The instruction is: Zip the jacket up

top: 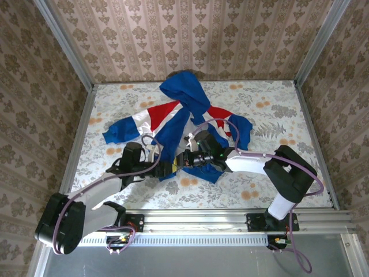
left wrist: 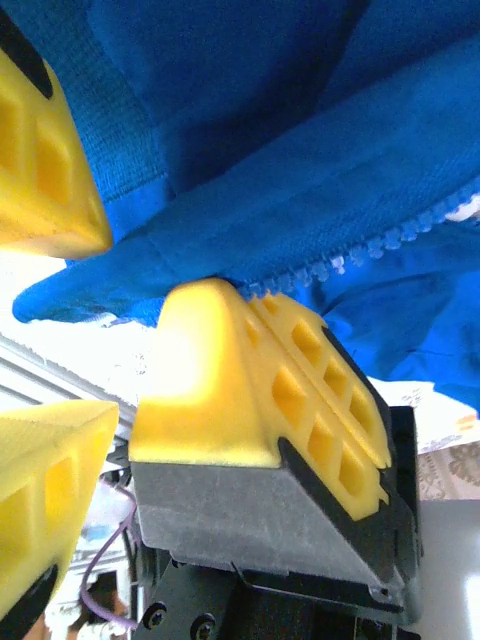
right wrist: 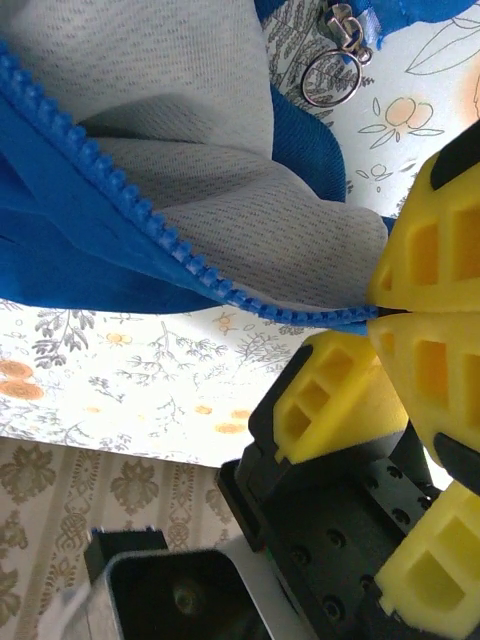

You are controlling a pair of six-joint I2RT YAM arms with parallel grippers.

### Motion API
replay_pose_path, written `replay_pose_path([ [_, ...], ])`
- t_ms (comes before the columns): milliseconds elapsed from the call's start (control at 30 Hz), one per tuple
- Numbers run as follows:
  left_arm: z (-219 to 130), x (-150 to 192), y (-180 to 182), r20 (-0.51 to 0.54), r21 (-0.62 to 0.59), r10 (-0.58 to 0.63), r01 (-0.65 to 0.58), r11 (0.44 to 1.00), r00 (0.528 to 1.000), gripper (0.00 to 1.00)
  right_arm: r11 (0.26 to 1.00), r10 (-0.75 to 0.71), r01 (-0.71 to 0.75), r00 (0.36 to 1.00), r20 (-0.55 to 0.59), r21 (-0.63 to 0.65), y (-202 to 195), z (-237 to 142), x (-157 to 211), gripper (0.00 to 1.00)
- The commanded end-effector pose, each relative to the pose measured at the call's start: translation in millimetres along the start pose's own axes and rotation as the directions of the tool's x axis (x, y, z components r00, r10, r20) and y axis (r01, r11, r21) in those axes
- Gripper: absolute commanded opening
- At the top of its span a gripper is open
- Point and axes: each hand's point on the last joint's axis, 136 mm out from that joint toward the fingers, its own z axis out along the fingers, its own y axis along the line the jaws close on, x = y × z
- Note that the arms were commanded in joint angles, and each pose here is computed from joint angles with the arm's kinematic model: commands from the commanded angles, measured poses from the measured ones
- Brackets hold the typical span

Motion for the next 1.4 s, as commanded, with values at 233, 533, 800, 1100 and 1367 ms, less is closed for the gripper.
replay_pose_path([
  [233, -5, -6, 4, 0.072, -0.038, -0.089, 0.092, 0.995, 0.993, 0.39, 0.993, 0.101, -0.102, 0.995, 0.024, 0.059, -9, -1, -8, 0.00],
  [533, -14, -7, -4, 0.112, -0.206, -0.048, 0.070, 0.976, 0.993, 0.36, 0.975, 0.154, -0.157, 0.988, 0.030, 0.159, -11, -15, -10, 0.00],
  [800, -6, -2, -14, 0.124, -0.210, -0.085, 0.110, 0.972, 0.989, 0.24, 0.965, 0.198, -0.201, 0.980, 0.036, 0.170, -6, -20, -11, 0.00],
  [1100, 11, 5, -11, 0.109, -0.206, -0.115, 0.135, 0.969, 0.987, 0.30, 0.961, 0.212, -0.217, 0.976, 0.052, 0.169, -1, -26, -12, 0.00],
  [1367, 12, 6, -7, 0.158, -0.157, -0.158, 0.183, 0.971, 0.975, 0.37, 0.962, 0.238, -0.240, 0.971, 0.029, 0.132, 1, -19, -8, 0.00],
])
